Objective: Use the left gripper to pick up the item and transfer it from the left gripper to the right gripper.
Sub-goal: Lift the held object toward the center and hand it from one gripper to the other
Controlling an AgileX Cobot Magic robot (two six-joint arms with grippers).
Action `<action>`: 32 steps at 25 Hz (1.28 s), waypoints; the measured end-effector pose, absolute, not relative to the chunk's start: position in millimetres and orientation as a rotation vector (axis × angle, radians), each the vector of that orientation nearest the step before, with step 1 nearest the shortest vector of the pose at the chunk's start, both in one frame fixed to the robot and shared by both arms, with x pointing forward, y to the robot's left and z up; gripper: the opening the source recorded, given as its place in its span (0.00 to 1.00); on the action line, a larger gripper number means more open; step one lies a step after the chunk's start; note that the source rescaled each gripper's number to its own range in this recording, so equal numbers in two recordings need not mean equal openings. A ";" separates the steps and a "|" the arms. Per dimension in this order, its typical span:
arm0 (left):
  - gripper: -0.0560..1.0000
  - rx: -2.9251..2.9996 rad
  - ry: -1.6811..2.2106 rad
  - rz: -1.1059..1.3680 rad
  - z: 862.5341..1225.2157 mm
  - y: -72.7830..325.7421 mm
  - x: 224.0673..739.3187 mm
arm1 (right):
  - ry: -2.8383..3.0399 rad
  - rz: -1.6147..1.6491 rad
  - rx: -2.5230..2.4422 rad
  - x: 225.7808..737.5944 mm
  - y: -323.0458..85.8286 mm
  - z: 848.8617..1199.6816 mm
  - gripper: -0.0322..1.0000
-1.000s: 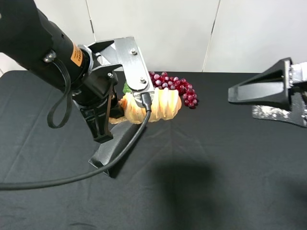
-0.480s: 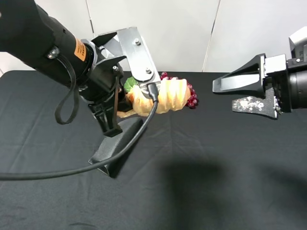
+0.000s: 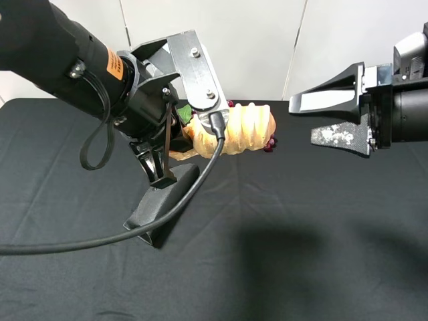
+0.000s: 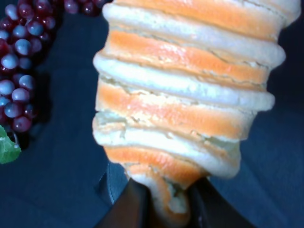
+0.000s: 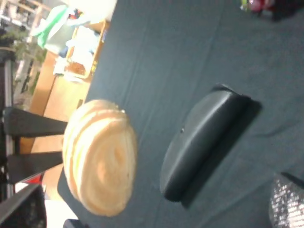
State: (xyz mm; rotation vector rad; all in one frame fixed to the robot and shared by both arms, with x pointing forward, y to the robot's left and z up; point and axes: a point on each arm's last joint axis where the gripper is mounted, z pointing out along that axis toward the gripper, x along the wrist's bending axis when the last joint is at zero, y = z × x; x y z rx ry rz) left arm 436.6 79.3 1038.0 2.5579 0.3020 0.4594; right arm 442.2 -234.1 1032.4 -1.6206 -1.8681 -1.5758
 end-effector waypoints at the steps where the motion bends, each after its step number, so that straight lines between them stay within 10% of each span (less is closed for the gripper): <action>1: 0.05 2.558 0.302 0.459 1038.0 79.3 436.6 | -1.858 -1.583 -1.617 443.7 -233.9 1031.7 1.00; 32: 0.05 2.559 0.298 0.461 1038.0 79.3 436.6 | -2.009 -1.341 -1.324 472.3 -155.9 1008.4 1.00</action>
